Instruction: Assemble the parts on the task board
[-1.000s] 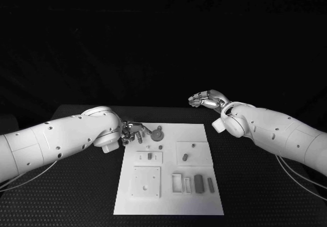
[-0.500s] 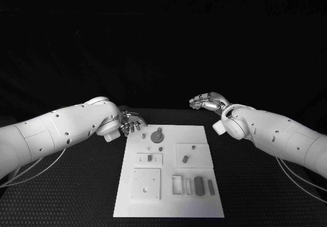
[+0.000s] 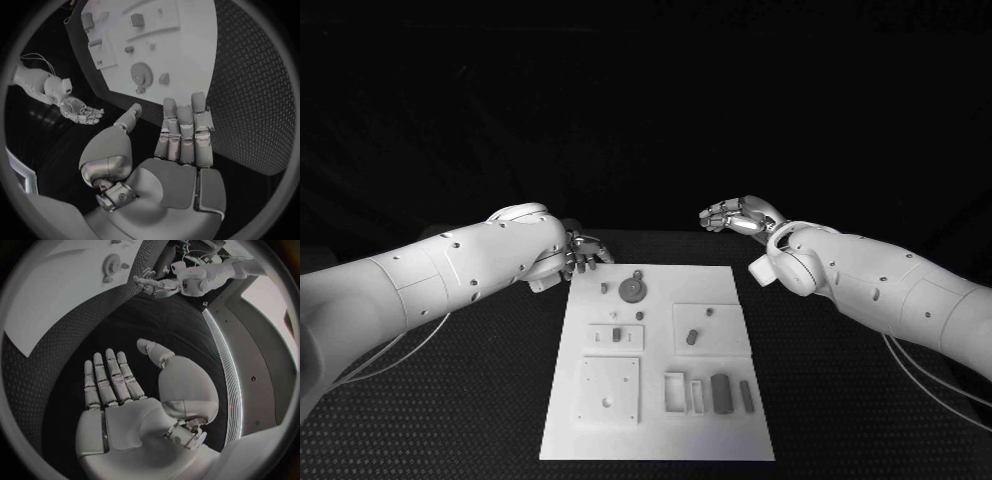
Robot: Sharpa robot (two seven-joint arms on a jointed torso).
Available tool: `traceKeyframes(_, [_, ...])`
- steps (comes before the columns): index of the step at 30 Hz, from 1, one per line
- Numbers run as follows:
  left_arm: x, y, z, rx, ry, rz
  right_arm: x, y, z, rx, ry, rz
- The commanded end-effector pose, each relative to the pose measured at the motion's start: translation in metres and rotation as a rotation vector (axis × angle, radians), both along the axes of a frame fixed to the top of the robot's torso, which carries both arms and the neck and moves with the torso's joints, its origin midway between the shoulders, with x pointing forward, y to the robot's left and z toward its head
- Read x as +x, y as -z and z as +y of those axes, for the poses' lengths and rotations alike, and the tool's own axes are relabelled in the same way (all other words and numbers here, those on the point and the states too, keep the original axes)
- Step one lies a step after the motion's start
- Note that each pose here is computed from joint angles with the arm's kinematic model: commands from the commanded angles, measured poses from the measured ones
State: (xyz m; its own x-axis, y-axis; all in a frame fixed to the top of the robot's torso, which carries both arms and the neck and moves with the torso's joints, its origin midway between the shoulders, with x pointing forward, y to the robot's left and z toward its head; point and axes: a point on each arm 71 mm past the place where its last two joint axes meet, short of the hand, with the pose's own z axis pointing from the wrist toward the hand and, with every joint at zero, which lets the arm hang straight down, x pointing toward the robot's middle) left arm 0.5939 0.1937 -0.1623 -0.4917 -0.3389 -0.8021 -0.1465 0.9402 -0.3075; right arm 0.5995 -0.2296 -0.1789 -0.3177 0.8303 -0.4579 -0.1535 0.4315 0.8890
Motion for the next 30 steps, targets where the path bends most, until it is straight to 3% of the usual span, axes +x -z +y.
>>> traceKeyframes(1, [0.0016, 0.0034, -0.002, 0.052, 0.035, 0.012, 0.0, 0.0, 0.001, 0.0, -0.014, -0.009])
traceKeyframes(14, [0.002, 0.0273, -0.005, 0.077, 0.034, 0.075, -0.001, -0.001, 0.004, 0.003, -0.022, -0.009])
traceKeyframes(20, [0.0015, 0.0335, -0.007, 0.076, 0.039, 0.085, -0.001, -0.001, 0.005, 0.003, -0.023, -0.009])
traceKeyframes(30, [0.0006, 0.0355, -0.011, 0.069, 0.05, 0.099, -0.001, 0.0, 0.005, 0.003, -0.024, -0.008])
